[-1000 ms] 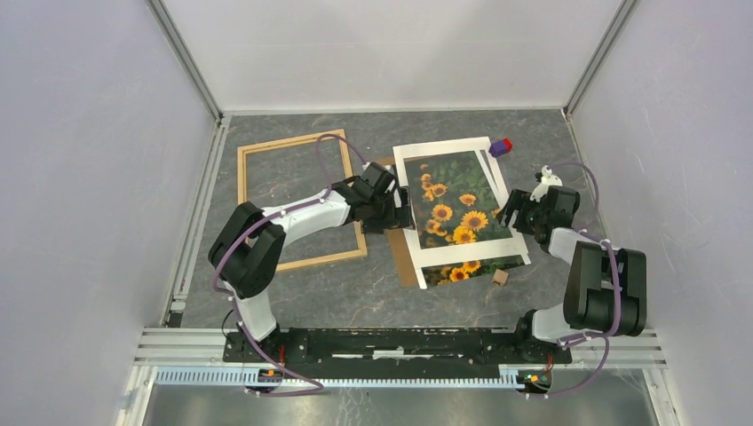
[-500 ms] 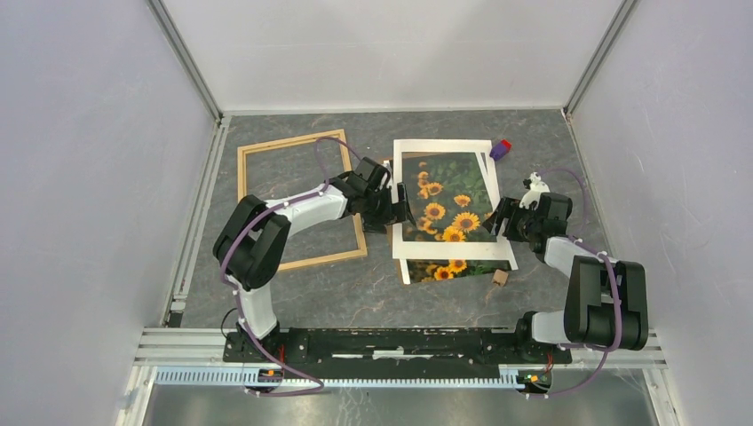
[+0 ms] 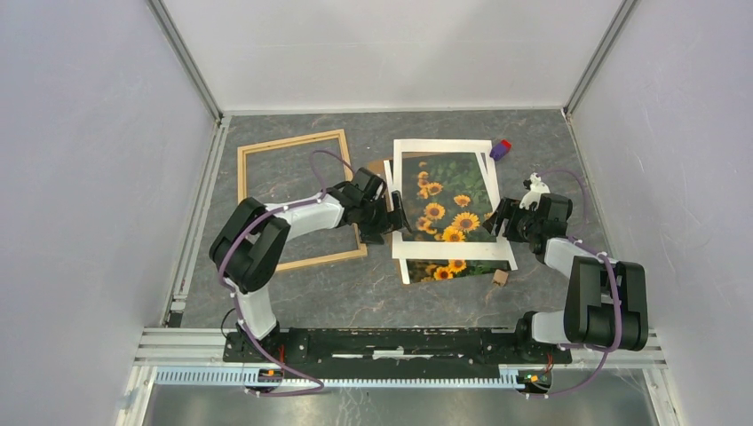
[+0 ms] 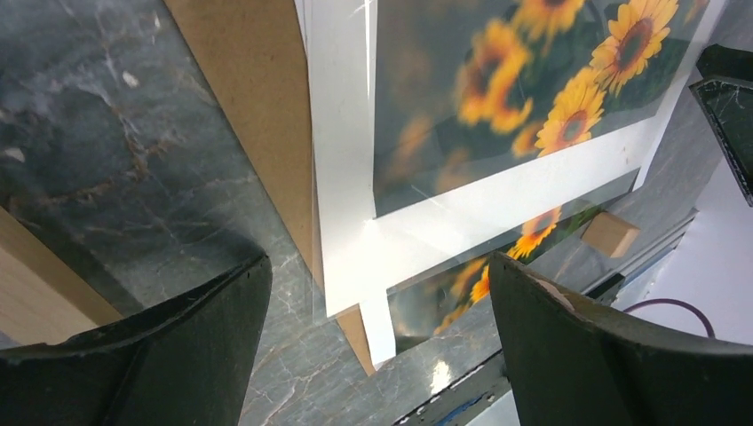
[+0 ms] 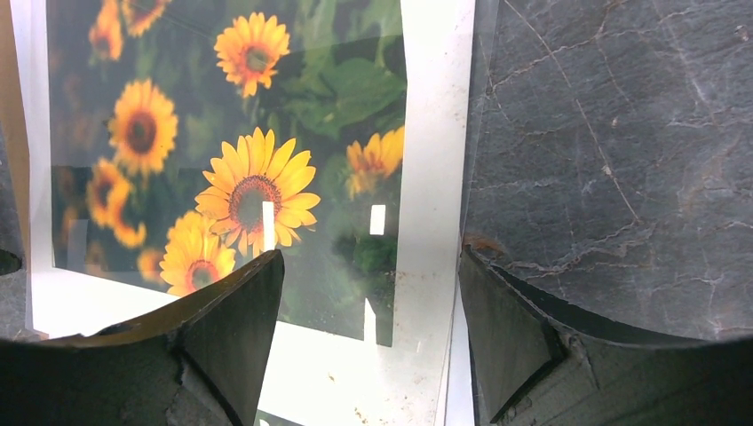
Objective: Put the photo into the frame
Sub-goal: Pick up the photo frame item at the center of the board.
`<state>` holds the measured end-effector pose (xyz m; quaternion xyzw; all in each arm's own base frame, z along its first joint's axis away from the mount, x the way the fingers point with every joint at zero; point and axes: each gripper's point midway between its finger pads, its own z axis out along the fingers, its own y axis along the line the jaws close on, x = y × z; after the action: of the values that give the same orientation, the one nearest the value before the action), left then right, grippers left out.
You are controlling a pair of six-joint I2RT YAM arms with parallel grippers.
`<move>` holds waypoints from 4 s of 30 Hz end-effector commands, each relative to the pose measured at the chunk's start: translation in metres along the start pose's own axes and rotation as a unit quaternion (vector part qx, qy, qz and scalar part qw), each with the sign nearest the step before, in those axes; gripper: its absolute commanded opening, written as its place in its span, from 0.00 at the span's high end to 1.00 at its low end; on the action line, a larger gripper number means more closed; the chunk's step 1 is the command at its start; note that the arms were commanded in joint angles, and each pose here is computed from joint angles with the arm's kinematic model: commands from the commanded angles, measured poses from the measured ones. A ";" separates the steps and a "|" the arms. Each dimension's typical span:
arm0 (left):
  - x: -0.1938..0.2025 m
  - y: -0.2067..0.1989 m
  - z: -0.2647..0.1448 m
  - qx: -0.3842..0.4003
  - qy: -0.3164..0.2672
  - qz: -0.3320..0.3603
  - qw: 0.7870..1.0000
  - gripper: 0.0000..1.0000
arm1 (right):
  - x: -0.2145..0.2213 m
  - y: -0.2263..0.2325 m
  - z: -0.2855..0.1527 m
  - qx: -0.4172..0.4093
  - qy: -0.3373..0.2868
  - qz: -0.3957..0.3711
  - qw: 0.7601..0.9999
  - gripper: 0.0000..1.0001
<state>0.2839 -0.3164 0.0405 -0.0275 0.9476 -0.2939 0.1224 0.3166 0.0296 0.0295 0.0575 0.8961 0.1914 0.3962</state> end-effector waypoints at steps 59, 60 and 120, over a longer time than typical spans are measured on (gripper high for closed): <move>-0.048 -0.056 -0.002 0.224 -0.045 -0.201 0.953 0.51 | 0.009 0.011 0.003 -0.028 -0.006 -0.002 1.000 0.22; -0.050 -0.056 0.000 0.222 -0.044 -0.202 0.953 0.51 | 0.009 0.011 0.003 -0.029 -0.006 -0.002 1.000 0.22; -0.070 0.148 -0.267 -0.188 -0.332 -0.011 0.924 0.98 | 0.026 0.245 0.051 -0.199 0.074 -0.176 0.961 0.17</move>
<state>0.2877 -0.0515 0.1758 -0.1742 0.8929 -0.1157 0.3988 0.3131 0.2438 0.0517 -0.1883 0.8897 0.2326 0.3449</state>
